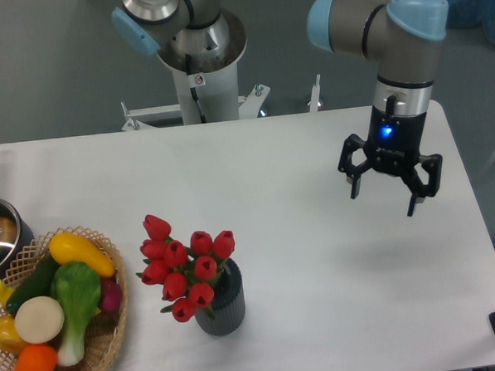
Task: Insert the flowers into the vase
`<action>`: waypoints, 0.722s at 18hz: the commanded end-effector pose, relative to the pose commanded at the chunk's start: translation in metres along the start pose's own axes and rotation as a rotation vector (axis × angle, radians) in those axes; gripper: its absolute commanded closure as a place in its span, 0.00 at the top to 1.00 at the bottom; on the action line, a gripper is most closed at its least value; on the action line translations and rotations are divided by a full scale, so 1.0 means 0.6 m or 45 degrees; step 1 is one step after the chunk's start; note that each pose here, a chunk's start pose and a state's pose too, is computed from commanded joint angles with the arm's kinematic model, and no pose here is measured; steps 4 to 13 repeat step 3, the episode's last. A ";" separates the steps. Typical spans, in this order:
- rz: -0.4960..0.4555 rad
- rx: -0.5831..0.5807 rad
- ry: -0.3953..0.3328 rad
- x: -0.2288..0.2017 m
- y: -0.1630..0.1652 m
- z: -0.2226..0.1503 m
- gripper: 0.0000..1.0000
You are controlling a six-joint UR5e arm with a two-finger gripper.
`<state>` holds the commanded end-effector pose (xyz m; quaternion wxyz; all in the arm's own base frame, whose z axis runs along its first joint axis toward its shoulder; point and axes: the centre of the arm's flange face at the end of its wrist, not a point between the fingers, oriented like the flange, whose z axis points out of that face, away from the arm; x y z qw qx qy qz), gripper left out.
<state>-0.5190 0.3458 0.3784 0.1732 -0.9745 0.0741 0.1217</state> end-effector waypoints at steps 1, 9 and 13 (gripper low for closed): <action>-0.002 -0.055 -0.005 -0.004 0.006 -0.002 1.00; -0.004 -0.184 -0.002 -0.010 0.018 -0.003 1.00; -0.004 -0.184 -0.002 -0.010 0.018 -0.003 1.00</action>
